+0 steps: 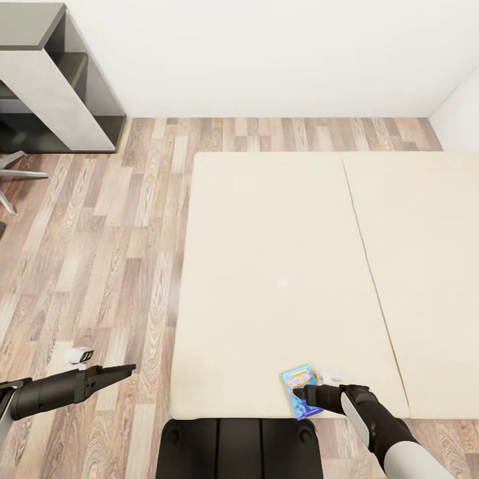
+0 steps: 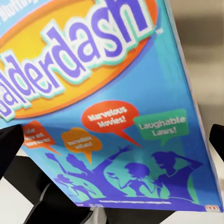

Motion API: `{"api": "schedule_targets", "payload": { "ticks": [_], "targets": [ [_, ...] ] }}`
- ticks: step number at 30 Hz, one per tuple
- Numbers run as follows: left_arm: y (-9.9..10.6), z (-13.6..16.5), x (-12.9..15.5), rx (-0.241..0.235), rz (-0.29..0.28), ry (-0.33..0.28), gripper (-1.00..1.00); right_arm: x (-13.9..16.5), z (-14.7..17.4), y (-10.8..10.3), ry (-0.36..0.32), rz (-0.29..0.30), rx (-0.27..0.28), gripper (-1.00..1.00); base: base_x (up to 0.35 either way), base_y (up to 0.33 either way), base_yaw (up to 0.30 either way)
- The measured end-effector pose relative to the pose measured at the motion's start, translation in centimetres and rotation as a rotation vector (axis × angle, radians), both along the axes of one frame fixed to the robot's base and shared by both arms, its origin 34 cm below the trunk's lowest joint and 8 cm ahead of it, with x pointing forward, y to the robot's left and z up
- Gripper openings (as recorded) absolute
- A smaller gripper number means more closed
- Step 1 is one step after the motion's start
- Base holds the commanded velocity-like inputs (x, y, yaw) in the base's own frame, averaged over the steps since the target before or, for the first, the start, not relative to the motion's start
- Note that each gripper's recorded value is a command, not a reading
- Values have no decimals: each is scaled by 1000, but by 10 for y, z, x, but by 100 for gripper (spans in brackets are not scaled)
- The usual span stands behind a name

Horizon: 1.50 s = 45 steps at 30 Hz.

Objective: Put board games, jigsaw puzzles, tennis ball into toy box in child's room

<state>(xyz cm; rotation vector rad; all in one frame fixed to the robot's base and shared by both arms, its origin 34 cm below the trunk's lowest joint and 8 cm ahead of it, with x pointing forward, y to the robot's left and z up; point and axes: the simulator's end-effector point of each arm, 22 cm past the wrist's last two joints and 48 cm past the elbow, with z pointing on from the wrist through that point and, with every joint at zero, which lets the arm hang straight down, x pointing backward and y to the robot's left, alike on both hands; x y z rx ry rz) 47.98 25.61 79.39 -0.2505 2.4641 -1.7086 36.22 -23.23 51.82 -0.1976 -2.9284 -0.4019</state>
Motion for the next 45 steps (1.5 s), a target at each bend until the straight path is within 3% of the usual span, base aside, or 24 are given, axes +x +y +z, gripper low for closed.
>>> {"api": "schedule_targets", "payload": {
  "ticks": [45],
  "targets": [
    [-1,0,-1,-2,-2,1,100,0,0,-10,2,-5,-9,100,0,13,0]
  ]
}}
